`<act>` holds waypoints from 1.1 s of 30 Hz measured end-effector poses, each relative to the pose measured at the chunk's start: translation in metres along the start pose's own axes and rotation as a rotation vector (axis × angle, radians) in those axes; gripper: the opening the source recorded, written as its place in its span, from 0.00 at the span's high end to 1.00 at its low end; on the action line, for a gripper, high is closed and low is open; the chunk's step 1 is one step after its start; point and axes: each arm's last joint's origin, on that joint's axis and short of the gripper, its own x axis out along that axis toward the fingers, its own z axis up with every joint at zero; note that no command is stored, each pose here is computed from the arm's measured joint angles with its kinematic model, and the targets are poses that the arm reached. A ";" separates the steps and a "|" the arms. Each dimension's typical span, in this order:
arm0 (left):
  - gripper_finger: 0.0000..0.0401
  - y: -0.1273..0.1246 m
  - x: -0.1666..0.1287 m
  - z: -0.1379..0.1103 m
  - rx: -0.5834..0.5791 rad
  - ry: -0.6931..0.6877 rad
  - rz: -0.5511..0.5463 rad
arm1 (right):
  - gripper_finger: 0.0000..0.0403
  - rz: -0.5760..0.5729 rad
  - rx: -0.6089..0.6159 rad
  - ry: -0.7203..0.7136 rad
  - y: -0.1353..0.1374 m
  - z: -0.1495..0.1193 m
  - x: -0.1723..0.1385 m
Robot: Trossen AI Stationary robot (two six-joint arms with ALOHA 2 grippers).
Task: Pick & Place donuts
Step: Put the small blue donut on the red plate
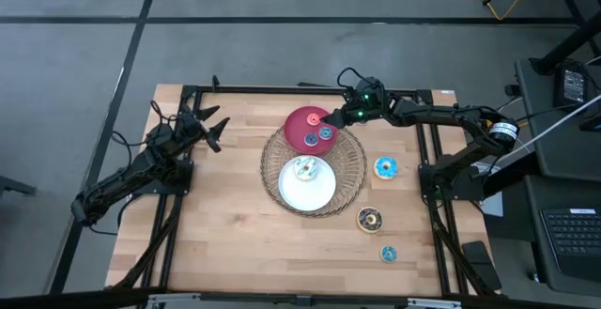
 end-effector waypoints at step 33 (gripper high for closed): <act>0.36 0.000 0.000 0.000 0.000 0.000 0.000 | 0.45 -0.130 -0.196 0.111 -0.003 -0.010 -0.017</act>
